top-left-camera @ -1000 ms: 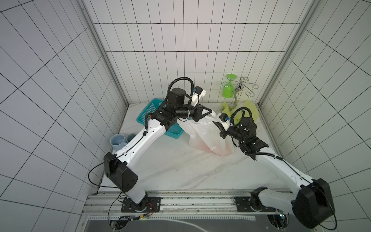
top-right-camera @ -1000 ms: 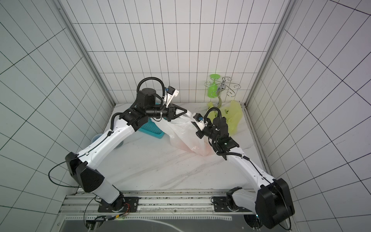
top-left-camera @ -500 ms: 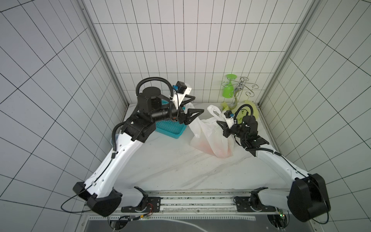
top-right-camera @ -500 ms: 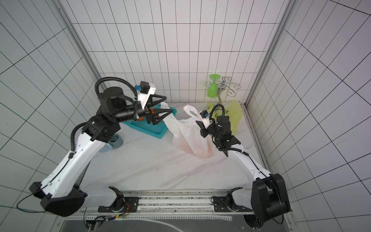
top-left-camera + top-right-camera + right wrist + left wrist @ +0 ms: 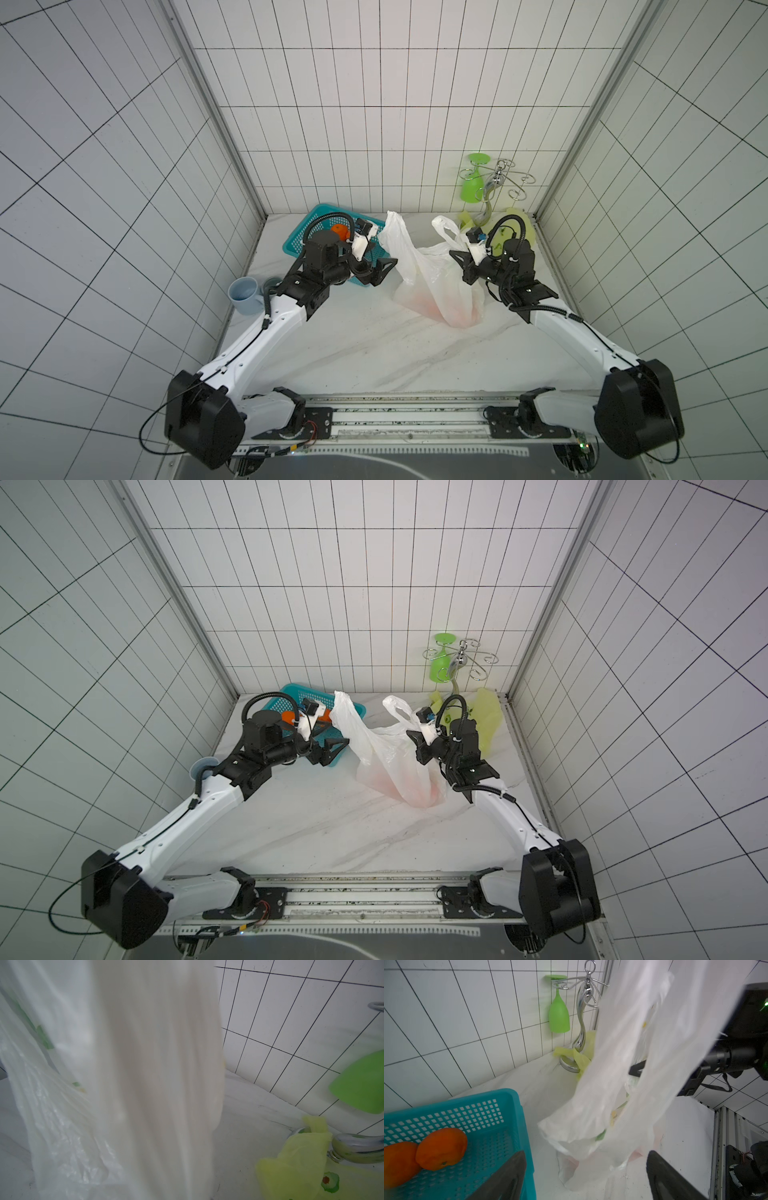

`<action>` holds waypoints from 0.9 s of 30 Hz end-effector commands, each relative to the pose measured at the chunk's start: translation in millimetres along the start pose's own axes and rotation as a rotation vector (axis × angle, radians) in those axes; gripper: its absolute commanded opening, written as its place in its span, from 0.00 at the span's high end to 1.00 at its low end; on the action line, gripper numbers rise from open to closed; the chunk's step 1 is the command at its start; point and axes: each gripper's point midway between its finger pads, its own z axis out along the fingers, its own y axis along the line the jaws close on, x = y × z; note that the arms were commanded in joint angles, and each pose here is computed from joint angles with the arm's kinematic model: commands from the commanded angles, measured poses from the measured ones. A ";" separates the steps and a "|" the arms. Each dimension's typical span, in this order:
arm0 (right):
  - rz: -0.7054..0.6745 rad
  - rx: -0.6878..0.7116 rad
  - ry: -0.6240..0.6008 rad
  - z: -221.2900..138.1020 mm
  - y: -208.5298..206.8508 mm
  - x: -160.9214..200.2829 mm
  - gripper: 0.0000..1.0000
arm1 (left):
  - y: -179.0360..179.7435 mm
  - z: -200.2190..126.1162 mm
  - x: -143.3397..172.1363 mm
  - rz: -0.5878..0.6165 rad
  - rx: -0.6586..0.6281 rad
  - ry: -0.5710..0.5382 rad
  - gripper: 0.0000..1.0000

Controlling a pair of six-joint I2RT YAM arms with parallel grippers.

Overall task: Place the oranges into plastic bags & tie knots
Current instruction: Adjust the plastic bag at the center of the board, then tie the plastic bag at the center of the board.

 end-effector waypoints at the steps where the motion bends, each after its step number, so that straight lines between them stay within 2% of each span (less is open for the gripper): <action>1: 0.016 -0.006 -0.004 -0.5 -4.1 -6.9 1.00 | -13.2 2.8 -50.2 0.068 0.039 -0.206 0.15; 6: 0.025 0.009 -0.001 -0.4 -7.4 -7.1 1.00 | -41.5 26.7 -50.4 0.046 0.183 -0.237 0.35; 14: 0.040 0.007 -0.001 0.2 -7.4 -7.5 1.00 | -67.5 58.5 -42.6 0.000 0.287 -0.222 0.36; 18: 0.027 0.004 -0.006 -1.5 -6.4 -8.7 1.00 | -61.4 64.8 -41.6 -0.007 0.274 -0.217 0.49; 21: -0.031 0.007 -0.020 -7.5 -5.2 -13.8 1.00 | -50.1 60.5 -42.7 -0.033 0.266 -0.232 0.59; 27: -0.268 -0.029 -0.063 -25.2 12.7 -21.8 1.00 | -38.6 53.1 -43.6 -0.055 0.260 -0.226 0.85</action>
